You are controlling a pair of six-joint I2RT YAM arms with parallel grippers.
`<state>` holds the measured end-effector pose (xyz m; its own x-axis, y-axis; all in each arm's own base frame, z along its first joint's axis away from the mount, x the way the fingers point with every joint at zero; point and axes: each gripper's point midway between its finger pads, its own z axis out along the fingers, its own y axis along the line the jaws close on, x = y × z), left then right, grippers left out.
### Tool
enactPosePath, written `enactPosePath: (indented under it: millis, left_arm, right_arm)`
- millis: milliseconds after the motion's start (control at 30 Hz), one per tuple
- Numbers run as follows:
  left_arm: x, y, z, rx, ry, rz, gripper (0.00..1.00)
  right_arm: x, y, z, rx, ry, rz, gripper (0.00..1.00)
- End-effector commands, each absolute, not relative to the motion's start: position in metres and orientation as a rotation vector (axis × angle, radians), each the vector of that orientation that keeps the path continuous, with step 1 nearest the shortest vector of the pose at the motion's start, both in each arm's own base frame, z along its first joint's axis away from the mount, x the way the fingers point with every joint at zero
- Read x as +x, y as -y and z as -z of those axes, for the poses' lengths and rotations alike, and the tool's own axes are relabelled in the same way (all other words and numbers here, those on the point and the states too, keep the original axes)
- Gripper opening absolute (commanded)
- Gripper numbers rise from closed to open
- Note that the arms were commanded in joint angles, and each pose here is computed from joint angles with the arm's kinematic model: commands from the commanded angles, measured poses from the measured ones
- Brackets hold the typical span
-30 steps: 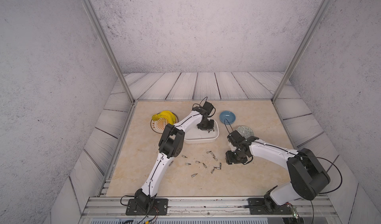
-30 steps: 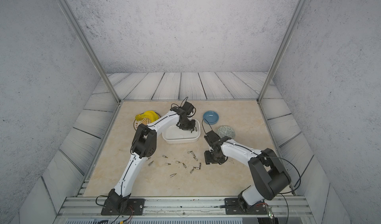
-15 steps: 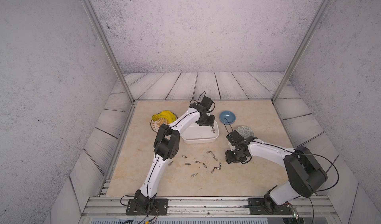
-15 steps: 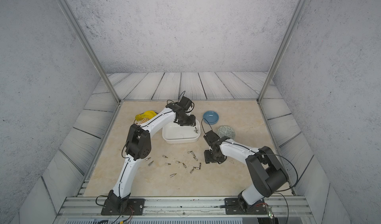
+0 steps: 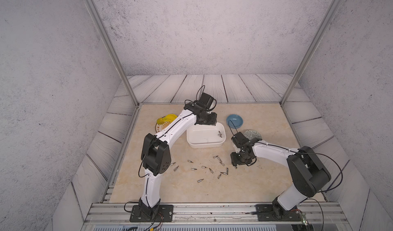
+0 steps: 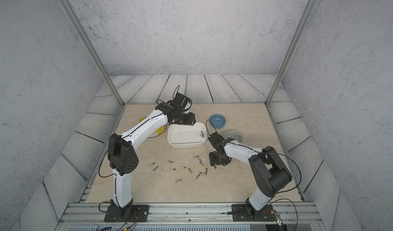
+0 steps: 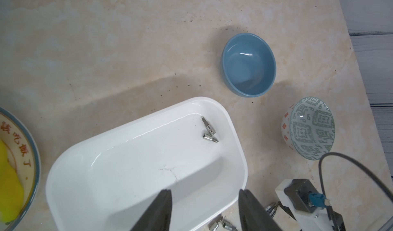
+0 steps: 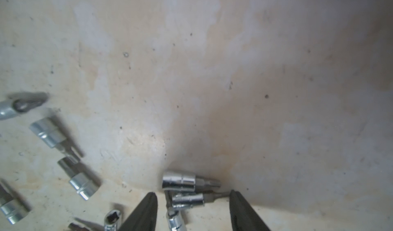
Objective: Put the bit on the desktop into the storage box
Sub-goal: Pick up the screwdriver bit from the center of the board.
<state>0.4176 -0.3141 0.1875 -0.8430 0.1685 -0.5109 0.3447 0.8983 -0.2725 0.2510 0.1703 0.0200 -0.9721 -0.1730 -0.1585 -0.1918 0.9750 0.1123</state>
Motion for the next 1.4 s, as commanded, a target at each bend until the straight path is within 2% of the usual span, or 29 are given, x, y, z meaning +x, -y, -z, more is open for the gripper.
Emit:
enactPosePath:
  millis: [0, 500, 833, 967, 1367]
  left_arm:
    - [0.414, 0.299, -0.2, 0.364, -2.543, 0.454, 0.56]
    - [0.372, 0.217, -0.203, 0.264, -2.61, 0.306, 0.58]
    - [0.346, 0.193, -0.19, 0.247, -2.655, 0.255, 0.58]
    - [0.334, 0.181, -0.178, 0.223, -2.69, 0.233, 0.58]
    - [0.329, 0.177, -0.177, 0.202, -2.694, 0.244, 0.58]
  right_arm:
    - [0.25, -0.165, -0.02, -0.293, -2.979, -0.138, 0.59]
    - [0.256, -0.165, -0.009, -0.322, -2.999, -0.093, 0.53]
    - [0.26, -0.168, -0.007, -0.329, -2.997, -0.092, 0.52]
    - [0.261, -0.169, -0.007, -0.341, -2.995, -0.096, 0.56]
    - [0.257, -0.156, -0.011, -0.314, -3.009, -0.004, 0.55]
